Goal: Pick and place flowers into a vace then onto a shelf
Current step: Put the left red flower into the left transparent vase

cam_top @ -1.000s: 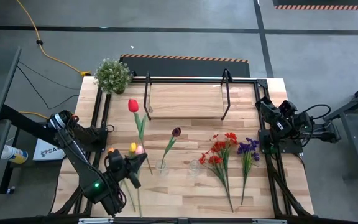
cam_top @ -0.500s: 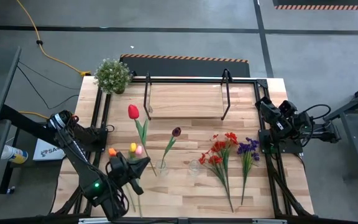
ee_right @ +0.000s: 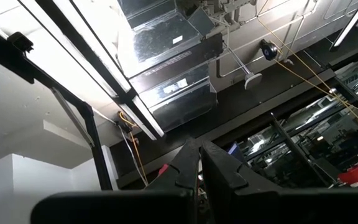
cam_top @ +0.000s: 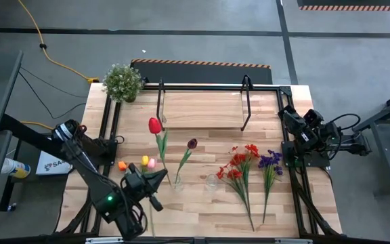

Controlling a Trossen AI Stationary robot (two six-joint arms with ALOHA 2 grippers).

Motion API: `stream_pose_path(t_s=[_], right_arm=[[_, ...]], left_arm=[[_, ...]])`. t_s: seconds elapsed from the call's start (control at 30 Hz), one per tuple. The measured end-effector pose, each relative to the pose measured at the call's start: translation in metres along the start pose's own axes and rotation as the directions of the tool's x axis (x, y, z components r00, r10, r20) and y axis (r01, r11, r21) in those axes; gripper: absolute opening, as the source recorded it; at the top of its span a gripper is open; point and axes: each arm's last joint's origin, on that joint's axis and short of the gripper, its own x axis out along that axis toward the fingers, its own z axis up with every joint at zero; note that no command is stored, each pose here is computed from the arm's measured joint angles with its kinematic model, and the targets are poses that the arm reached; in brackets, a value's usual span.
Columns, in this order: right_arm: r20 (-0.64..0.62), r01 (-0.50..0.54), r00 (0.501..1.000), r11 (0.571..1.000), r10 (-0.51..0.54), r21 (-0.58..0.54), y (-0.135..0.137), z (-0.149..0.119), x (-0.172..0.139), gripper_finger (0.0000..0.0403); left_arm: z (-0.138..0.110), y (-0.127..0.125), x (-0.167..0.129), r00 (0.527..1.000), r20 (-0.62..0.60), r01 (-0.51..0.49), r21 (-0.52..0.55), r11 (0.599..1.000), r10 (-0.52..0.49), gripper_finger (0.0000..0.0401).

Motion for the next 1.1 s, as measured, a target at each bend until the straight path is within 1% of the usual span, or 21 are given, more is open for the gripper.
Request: stream_pose_path(t_s=[0.17,0.27,0.77,1.1], right_arm=[[0.0,0.0,1.0,1.0,0.0,0.0,0.0,0.0,0.0,0.0012],[0.0,0.0,1.0,1.0,0.0,0.0,0.0,0.0,0.0,0.0012],[0.0,0.0,1.0,1.0,0.0,-0.001,0.0,0.0,0.0,0.0012],[0.0,0.0,1.0,1.0,0.0,-0.001,0.0,0.0,0.0,0.0012]], left_arm=[[0.0,0.001,0.01,0.999,0.008,-0.031,0.042,0.999,0.031,0.002],[0.0,0.001,0.012,0.999,0.009,-0.035,0.066,0.997,0.035,0.002],[0.0,0.001,0.012,0.999,0.009,-0.035,0.077,0.996,0.035,0.002],[-0.021,-0.005,0.012,0.999,0.009,-0.036,0.124,0.992,0.035,0.002]])
